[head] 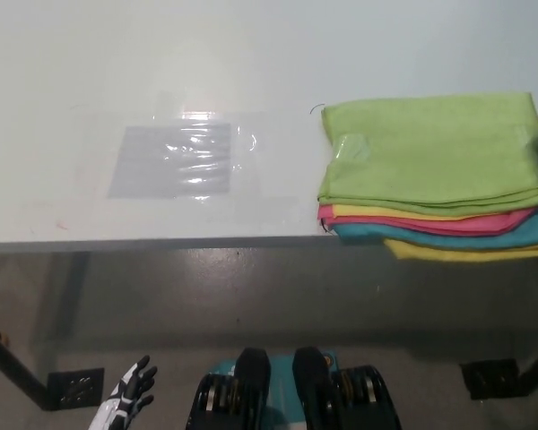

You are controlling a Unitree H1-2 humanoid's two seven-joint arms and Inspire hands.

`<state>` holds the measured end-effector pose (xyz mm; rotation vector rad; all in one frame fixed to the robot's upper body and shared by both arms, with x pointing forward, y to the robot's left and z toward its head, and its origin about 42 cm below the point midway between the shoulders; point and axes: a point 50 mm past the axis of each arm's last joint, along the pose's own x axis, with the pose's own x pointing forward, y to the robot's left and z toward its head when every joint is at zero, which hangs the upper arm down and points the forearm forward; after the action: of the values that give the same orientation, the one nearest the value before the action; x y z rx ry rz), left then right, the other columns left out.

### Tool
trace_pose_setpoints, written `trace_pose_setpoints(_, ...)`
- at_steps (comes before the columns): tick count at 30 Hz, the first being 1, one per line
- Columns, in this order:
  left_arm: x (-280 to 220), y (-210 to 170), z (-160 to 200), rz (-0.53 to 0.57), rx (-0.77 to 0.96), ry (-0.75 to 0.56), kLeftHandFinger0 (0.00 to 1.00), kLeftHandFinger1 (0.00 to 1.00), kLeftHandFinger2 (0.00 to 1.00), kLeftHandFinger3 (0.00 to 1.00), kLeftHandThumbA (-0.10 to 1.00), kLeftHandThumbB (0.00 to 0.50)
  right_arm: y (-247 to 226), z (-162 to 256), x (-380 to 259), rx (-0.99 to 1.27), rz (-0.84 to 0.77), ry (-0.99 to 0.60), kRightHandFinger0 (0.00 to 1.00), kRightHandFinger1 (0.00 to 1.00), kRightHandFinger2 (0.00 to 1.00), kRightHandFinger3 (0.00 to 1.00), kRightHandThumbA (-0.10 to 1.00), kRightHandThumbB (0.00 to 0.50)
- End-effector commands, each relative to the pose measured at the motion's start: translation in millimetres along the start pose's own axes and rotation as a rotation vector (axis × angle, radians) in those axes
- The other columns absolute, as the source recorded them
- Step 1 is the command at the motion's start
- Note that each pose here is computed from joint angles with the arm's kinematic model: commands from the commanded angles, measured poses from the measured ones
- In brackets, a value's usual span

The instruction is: A stack of folded microfibre clothes with a single fold is kept infront of the robot. the robot uses its right hand to grab one end of the clothes and pulla it away from the other end to unfold

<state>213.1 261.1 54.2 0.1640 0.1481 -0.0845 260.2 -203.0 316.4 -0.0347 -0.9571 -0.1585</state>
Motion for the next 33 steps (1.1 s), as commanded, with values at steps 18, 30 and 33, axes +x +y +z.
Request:
trace_pose_setpoints(18, 31, 9, 38, -0.066, 0.008, -0.158, 1.0, 1.0, 1.0, 1.0, 1.0, 0.163, 25, -85, -180, -0.002, 0.366, 0.566, 1.0, 1.0, 1.0, 1.0, 1.0, 0.166)
trace_pose_setpoints(30, 42, 6, 48, -0.069, 0.011, -0.179, 1.0, 1.0, 1.0, 1.0, 1.0, 0.176, 5, -142, -204, 0.008, 0.402, 0.836, 1.0, 1.0, 1.0, 1.0, 1.0, 0.262)
trace_pose_setpoints(33, 42, 7, 49, -0.074, 0.016, -0.185, 1.0, 1.0, 1.0, 1.0, 1.0, 0.169, 4, -145, -204, 0.007, 0.439, 0.868, 1.0, 1.0, 1.0, 1.0, 1.0, 0.266)
